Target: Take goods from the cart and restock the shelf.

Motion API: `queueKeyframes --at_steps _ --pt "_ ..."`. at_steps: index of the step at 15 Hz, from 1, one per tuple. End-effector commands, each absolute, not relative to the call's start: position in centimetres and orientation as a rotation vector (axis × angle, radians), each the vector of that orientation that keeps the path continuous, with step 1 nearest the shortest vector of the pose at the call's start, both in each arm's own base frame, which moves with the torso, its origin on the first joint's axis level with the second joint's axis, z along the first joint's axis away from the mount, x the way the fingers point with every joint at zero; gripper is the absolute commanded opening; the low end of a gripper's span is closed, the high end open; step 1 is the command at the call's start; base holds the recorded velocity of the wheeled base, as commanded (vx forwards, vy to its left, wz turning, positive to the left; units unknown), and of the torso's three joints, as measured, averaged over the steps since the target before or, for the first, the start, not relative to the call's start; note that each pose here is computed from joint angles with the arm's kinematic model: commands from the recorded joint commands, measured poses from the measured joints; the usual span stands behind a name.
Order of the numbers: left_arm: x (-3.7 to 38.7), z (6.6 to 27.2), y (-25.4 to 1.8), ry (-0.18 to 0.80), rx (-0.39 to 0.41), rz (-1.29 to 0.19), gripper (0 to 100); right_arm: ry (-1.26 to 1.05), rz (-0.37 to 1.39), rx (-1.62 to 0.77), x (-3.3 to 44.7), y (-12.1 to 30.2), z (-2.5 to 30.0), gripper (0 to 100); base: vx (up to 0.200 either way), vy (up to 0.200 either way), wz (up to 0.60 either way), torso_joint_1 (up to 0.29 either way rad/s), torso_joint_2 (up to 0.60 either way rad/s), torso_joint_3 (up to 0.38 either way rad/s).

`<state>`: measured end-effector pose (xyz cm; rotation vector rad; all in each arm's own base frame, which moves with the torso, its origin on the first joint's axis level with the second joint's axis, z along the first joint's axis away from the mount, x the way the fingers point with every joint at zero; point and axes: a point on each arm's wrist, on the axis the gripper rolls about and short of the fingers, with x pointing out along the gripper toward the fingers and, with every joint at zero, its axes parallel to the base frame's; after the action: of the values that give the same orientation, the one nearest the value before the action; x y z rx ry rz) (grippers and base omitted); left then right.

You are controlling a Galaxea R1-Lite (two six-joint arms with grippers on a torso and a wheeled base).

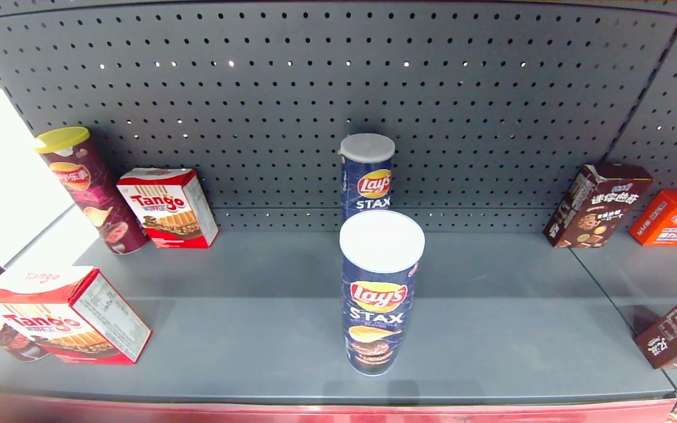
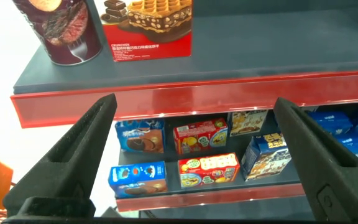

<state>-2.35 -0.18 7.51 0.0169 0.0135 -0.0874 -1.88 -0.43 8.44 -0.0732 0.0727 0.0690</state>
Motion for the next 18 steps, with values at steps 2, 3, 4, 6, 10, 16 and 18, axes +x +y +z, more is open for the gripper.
queueKeyframes --at_steps 2,3,4,6,10,16,18 --pt "-2.35 7.52 -0.18 0.015 0.016 -0.088 100 0.053 -0.086 -0.077 -1.43 -0.48 8.46 100 0.000 0.000 0.00 0.000 0.00 0.000" --pt "-2.35 7.52 -0.18 0.015 0.016 -0.088 100 0.064 -0.120 -0.080 -1.39 -0.52 8.48 100 0.000 0.000 0.00 0.000 0.00 0.000" --pt "-2.35 7.52 -0.18 0.015 0.018 -0.088 100 0.084 -0.166 -0.080 -1.38 -0.50 8.47 100 0.000 0.000 0.00 0.000 0.00 0.000" --pt "-2.35 7.52 -0.18 0.015 0.016 -0.088 100 0.072 -0.272 -0.072 -1.61 -0.32 8.45 100 0.000 0.000 0.00 0.000 0.00 0.000" --pt "-2.35 7.52 -0.19 0.015 0.018 -0.089 100 0.030 0.104 -0.067 -1.91 0.20 7.81 100 0.000 0.000 0.00 0.000 0.00 0.000" --pt "-2.35 7.52 -0.19 0.014 0.021 -0.091 100 0.003 -0.015 0.009 -2.23 0.03 7.59 100 0.000 0.000 0.00 0.000 0.00 0.000" --pt "-2.35 7.52 -0.18 0.015 0.016 -0.084 100 0.001 -0.026 0.023 -2.23 0.01 7.61 100 0.000 0.000 0.00 0.000 0.00 0.000"
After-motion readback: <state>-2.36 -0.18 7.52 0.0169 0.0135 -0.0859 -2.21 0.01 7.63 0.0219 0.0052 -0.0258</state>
